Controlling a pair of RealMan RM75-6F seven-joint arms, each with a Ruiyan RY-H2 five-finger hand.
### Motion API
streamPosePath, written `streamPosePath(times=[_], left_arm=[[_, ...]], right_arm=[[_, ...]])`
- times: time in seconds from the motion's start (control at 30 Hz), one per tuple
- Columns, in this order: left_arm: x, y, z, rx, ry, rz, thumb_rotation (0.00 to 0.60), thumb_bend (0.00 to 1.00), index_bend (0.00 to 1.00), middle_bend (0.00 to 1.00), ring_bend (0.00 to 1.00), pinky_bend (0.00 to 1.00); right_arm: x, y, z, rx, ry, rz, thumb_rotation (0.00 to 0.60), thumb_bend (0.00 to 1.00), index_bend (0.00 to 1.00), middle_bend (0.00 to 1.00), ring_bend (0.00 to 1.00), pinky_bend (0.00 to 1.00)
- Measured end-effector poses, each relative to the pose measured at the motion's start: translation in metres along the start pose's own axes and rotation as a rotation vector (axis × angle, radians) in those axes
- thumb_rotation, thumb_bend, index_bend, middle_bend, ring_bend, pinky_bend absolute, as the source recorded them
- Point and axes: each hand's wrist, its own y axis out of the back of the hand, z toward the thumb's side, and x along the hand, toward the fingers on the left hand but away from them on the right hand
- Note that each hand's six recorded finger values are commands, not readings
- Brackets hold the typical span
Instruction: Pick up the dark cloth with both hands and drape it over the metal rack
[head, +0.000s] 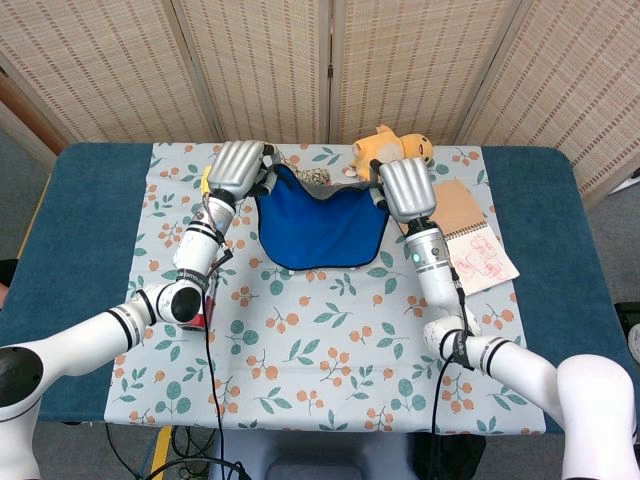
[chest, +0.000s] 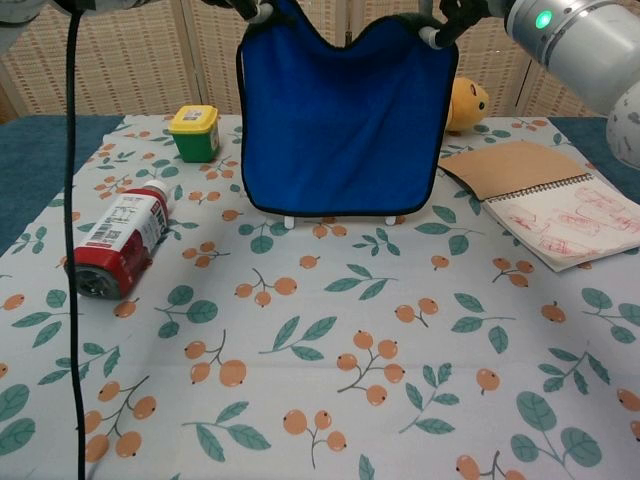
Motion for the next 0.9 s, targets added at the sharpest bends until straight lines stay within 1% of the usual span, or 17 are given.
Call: streamPosePath(times=[0.33,0.4,0.47,0.5,0.53,0.57,0.63,0.67,0.7,0.77,0.8,0.83,0.87,0.9], left_arm=[[0.006,-0.005,-0.010,0.055,0.036,-0.001,0.600,0.49,0.53,0.94,0.84,0.97],[0.008,-0.007,-0.012,0.064,0.045,-0.004,0.600,0.48,0.52,0.92,0.81,0.97],[0.009,-0.010,-0.015,0.077,0.055,-0.013,0.600,0.48,0.50,0.86,0.76,0.97],[0.009,-0.011,-0.016,0.084,0.059,-0.017,0.600,0.48,0.47,0.82,0.72,0.97],[0.009,-0.013,-0.017,0.092,0.062,-0.023,0.600,0.47,0.44,0.75,0.65,0.97],[0.009,-0.015,-0.017,0.102,0.066,-0.030,0.600,0.46,0.41,0.70,0.61,0.96],[0.010,-0.018,-0.019,0.117,0.073,-0.041,0.600,0.38,0.31,0.53,0.50,0.92],[0.010,-0.020,-0.020,0.125,0.079,-0.048,0.600,0.33,0.27,0.44,0.44,0.89],[0.010,-0.021,-0.021,0.129,0.084,-0.052,0.600,0.30,0.23,0.38,0.39,0.86],[0.010,-0.022,-0.022,0.129,0.096,-0.059,0.600,0.26,0.17,0.26,0.29,0.76],[0.010,-0.023,-0.023,0.128,0.102,-0.061,0.600,0.25,0.13,0.20,0.23,0.68],[0.010,-0.023,-0.023,0.126,0.106,-0.063,0.600,0.23,0.09,0.12,0.16,0.58],[0.010,-0.024,-0.024,0.122,0.110,-0.064,0.600,0.22,0.07,0.08,0.12,0.52],[0.009,-0.024,-0.024,0.119,0.113,-0.064,0.600,0.20,0.04,0.03,0.06,0.43]], right_arm=[[-0.010,-0.012,0.002,0.028,-0.010,0.028,0.600,0.41,0.65,0.91,0.83,0.95],[-0.011,-0.015,0.004,0.034,-0.012,0.039,0.600,0.41,0.65,0.91,0.83,0.95],[-0.013,-0.020,0.005,0.046,-0.019,0.052,0.600,0.40,0.63,0.91,0.83,0.95],[-0.013,-0.021,0.006,0.048,-0.023,0.058,0.600,0.39,0.60,0.91,0.83,0.95],[-0.013,-0.024,0.006,0.051,-0.028,0.067,0.600,0.37,0.55,0.91,0.83,0.95],[-0.013,-0.025,0.006,0.054,-0.033,0.073,0.600,0.35,0.50,0.91,0.83,0.95],[-0.014,-0.028,0.007,0.062,-0.042,0.085,0.600,0.26,0.37,0.91,0.83,0.95],[-0.014,-0.029,0.007,0.064,-0.046,0.090,0.600,0.20,0.29,0.91,0.82,0.95],[-0.014,-0.030,0.006,0.064,-0.051,0.094,0.600,0.16,0.25,0.91,0.82,0.95],[-0.014,-0.031,0.005,0.067,-0.062,0.102,0.600,0.08,0.14,0.91,0.82,0.95],[-0.015,-0.031,0.005,0.067,-0.068,0.105,0.600,0.05,0.11,0.91,0.82,0.95],[-0.015,-0.031,0.004,0.066,-0.074,0.106,0.600,0.02,0.08,0.91,0.82,0.95],[-0.015,-0.030,0.004,0.065,-0.076,0.107,0.600,0.00,0.05,0.90,0.82,0.95],[-0.015,-0.030,0.004,0.064,-0.078,0.107,0.600,0.00,0.03,0.90,0.82,0.95]])
